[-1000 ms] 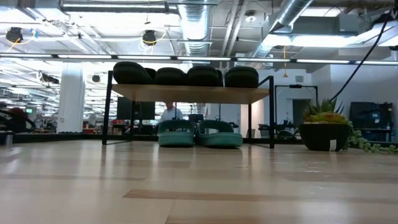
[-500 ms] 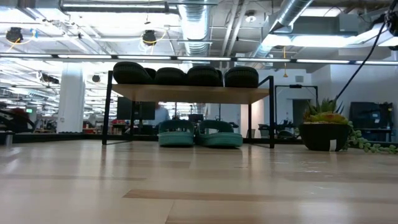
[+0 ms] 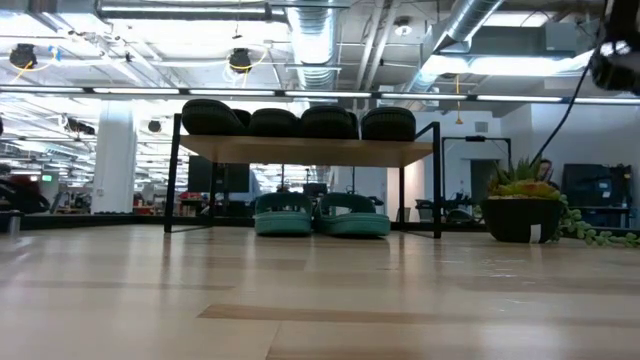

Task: Pick and place slides into the shelf
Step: Return to Home Position

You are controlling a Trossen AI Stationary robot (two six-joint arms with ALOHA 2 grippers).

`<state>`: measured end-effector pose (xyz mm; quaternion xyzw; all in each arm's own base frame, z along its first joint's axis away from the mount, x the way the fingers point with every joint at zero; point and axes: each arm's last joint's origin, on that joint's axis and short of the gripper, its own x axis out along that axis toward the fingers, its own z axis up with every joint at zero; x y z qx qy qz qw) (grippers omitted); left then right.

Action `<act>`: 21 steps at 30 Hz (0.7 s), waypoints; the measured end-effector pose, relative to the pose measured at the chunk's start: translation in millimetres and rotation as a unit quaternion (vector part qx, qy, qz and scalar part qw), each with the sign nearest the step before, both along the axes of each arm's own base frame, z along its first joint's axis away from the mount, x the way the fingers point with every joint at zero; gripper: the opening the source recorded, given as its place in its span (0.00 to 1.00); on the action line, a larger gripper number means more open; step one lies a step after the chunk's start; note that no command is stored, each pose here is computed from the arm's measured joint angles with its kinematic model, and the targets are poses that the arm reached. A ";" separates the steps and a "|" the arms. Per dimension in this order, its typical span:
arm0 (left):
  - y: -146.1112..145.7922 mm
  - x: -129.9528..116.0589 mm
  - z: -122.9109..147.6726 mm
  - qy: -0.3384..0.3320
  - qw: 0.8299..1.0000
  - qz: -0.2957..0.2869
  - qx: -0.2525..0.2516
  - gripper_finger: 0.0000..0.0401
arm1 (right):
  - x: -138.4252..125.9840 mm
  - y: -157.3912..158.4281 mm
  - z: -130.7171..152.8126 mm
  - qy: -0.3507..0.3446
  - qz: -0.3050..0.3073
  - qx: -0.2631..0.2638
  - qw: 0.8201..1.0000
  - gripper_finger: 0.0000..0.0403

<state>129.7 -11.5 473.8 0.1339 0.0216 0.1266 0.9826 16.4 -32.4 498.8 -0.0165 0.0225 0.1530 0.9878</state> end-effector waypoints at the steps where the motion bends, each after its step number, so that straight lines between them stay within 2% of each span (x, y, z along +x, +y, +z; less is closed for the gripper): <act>1: 1.8 -1.1 -3.2 -0.007 1.000 -0.001 -0.003 0.23 | -1.1 -4.7 -5.7 -0.002 0.001 0.008 1.000 0.24; 5: 8.9 -6.2 -18.7 -0.050 0.999 0.001 -0.018 0.23 | -3.6 -18.5 -25.9 -0.024 0.008 0.042 0.999 0.24; 12: 11.5 -7.8 -63.7 -0.074 0.996 -0.010 -0.049 0.23 | -1.0 -18.9 -58.9 -0.091 0.034 0.028 0.995 0.24; 15: 12.2 -9.6 -80.1 -0.088 0.995 -0.003 -0.056 0.23 | -3.0 -33.7 -76.5 -0.084 0.048 0.080 0.992 0.24; 18: 12.6 -15.0 -87.5 -0.117 0.991 -0.005 -0.058 0.23 | -4.4 -44.2 -90.3 -0.093 0.128 0.133 0.978 0.24; 21: 12.8 -19.0 -91.4 -0.127 0.990 -0.006 -0.061 0.23 | -6.2 -39.2 -96.4 -0.114 0.166 0.142 0.969 0.24</act>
